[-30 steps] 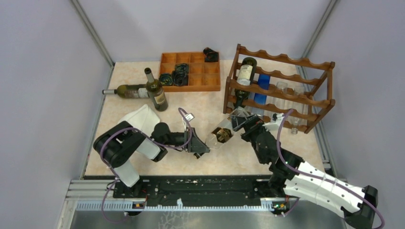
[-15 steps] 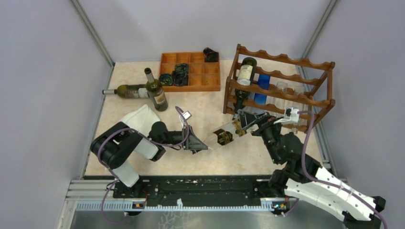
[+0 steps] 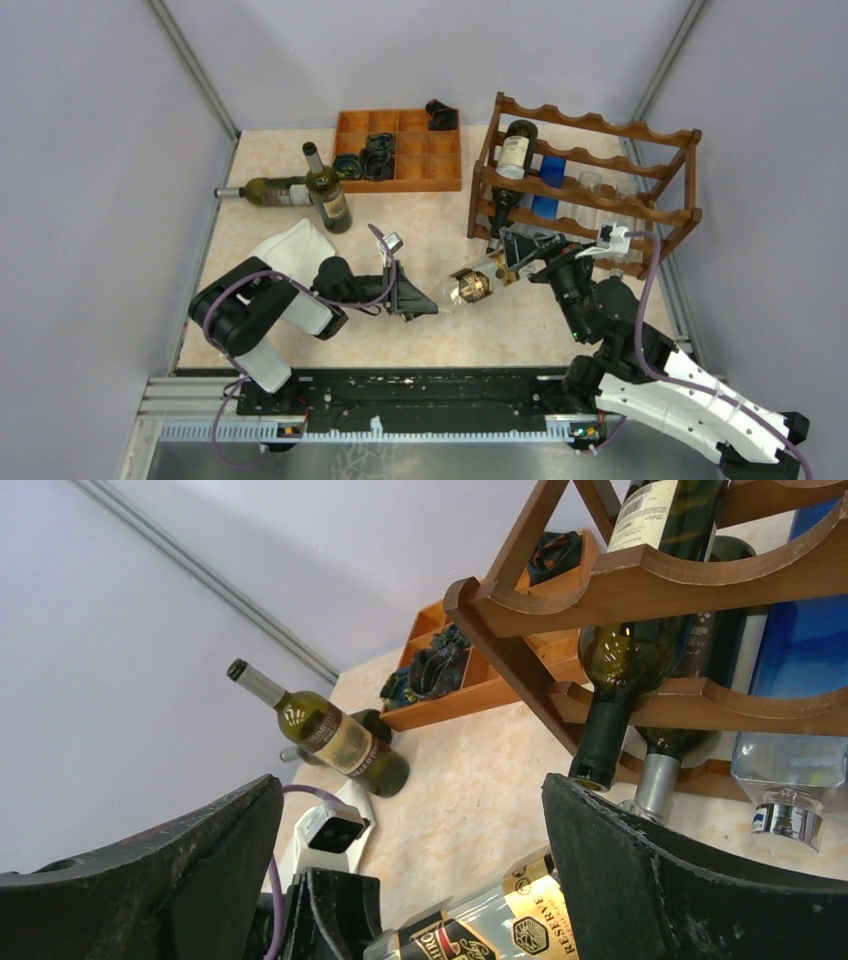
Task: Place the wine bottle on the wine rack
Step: Place the wine bottle in the wine rack.
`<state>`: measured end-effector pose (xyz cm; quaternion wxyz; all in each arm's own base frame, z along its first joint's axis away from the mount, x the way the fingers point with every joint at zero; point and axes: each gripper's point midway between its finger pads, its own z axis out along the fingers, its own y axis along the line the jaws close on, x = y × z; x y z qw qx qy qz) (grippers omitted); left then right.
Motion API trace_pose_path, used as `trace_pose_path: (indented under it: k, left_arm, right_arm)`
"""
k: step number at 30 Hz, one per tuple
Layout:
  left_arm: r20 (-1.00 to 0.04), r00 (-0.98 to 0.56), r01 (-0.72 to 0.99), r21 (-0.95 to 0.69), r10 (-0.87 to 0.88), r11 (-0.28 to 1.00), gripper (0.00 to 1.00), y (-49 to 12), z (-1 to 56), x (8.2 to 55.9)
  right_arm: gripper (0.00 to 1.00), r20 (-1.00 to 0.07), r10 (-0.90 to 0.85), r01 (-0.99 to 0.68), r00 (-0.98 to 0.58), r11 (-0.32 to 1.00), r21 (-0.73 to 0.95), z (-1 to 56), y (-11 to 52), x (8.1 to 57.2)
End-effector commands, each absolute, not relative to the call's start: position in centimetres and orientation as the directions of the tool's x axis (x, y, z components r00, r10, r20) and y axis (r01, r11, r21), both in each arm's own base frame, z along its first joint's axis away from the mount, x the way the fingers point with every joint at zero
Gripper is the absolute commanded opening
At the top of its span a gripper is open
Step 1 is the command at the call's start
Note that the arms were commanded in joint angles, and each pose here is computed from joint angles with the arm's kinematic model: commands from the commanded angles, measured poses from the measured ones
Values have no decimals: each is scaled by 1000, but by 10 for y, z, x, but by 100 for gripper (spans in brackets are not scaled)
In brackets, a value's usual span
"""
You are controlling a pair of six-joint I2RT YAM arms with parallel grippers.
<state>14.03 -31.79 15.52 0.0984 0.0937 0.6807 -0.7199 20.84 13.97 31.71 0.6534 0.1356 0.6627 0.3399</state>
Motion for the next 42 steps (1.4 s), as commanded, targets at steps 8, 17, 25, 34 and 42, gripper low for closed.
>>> trace_pose_path:
  k: [8, 17, 25, 34, 42]
  left_arm:
    - [-412, -898, 438, -870, -156, -225, 0, -335, 229, 132]
    - [-382, -899, 425, -878, -213, -221, 0, -363, 245, 135]
    - [-360, -882, 425, -887, -304, -182, 0, -389, 252, 152]
    - [-331, -867, 406, -903, -374, -142, 0, -413, 250, 172]
    - [-326, -856, 415, -896, -401, -157, 0, -438, 263, 183]
  right_arm:
    - [98, -736, 676, -291, -42, 696, 656, 363, 127, 205]
    - [98, -711, 701, -237, 53, 700, 673, 393, 98, 204]
    - [98, -716, 691, -222, 104, 718, 660, 416, 88, 204]
    - [97, -721, 682, -225, 125, 727, 649, 424, 86, 204]
    - [97, -731, 667, -234, 146, 741, 629, 432, 82, 203]
